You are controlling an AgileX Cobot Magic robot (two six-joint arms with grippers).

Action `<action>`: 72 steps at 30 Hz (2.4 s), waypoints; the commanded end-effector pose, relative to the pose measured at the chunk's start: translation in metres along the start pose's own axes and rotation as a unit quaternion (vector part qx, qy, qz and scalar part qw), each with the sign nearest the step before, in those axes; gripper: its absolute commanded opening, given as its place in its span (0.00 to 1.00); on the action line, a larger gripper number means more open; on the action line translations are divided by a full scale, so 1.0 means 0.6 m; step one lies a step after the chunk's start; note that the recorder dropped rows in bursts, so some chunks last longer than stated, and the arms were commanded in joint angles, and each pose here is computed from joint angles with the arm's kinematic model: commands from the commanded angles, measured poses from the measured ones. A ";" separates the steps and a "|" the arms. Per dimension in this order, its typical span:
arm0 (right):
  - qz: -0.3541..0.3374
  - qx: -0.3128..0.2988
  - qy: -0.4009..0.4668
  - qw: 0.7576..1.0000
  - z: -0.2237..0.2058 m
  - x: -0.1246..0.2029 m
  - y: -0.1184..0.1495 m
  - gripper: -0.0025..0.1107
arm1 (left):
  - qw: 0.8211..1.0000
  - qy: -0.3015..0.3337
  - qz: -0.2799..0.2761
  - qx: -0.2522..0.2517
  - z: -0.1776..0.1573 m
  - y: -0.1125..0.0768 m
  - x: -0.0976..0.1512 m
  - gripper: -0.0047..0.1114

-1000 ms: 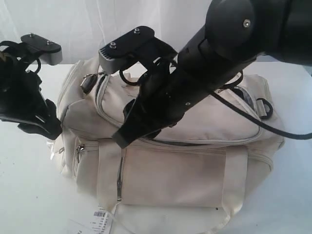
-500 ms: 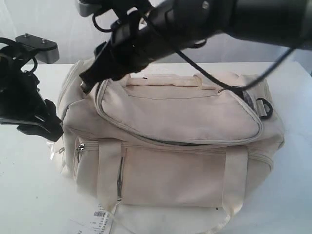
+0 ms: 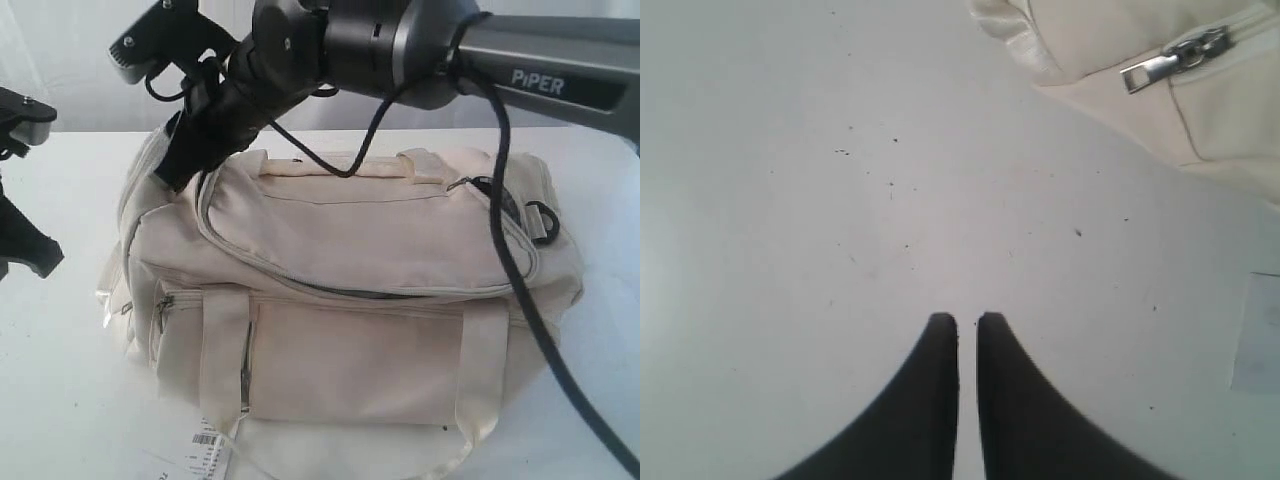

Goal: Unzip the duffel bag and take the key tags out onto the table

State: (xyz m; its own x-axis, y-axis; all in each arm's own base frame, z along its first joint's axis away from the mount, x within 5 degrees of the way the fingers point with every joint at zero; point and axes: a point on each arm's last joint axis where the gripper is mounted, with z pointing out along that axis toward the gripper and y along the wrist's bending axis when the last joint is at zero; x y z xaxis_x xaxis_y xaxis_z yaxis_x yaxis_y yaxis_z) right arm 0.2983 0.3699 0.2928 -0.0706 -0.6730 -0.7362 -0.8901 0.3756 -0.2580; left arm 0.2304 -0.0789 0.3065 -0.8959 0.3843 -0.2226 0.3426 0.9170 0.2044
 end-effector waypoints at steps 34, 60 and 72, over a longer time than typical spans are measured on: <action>0.123 0.064 -0.066 0.988 0.022 0.009 -0.092 0.02 | 1.000 0.006 -0.014 -0.004 -0.001 0.002 0.007 0.04; 0.161 0.078 -0.113 0.977 0.123 0.032 -0.097 0.03 | 1.000 0.007 -0.012 -0.001 -0.001 0.001 0.007 0.04; 0.136 0.025 -0.023 0.990 -0.003 -0.023 -0.111 0.58 | 1.000 0.011 0.005 0.027 -0.002 -0.007 0.008 0.04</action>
State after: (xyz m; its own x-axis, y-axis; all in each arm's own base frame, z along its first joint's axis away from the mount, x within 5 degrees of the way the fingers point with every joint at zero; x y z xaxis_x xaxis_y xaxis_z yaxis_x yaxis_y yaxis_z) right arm 0.3674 0.3653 0.2860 -0.3017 -0.5063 -0.8078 -0.8110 0.5817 -0.0617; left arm 0.2287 -0.0822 0.3057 -0.8937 0.3933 -0.2160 0.3631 0.9167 0.1666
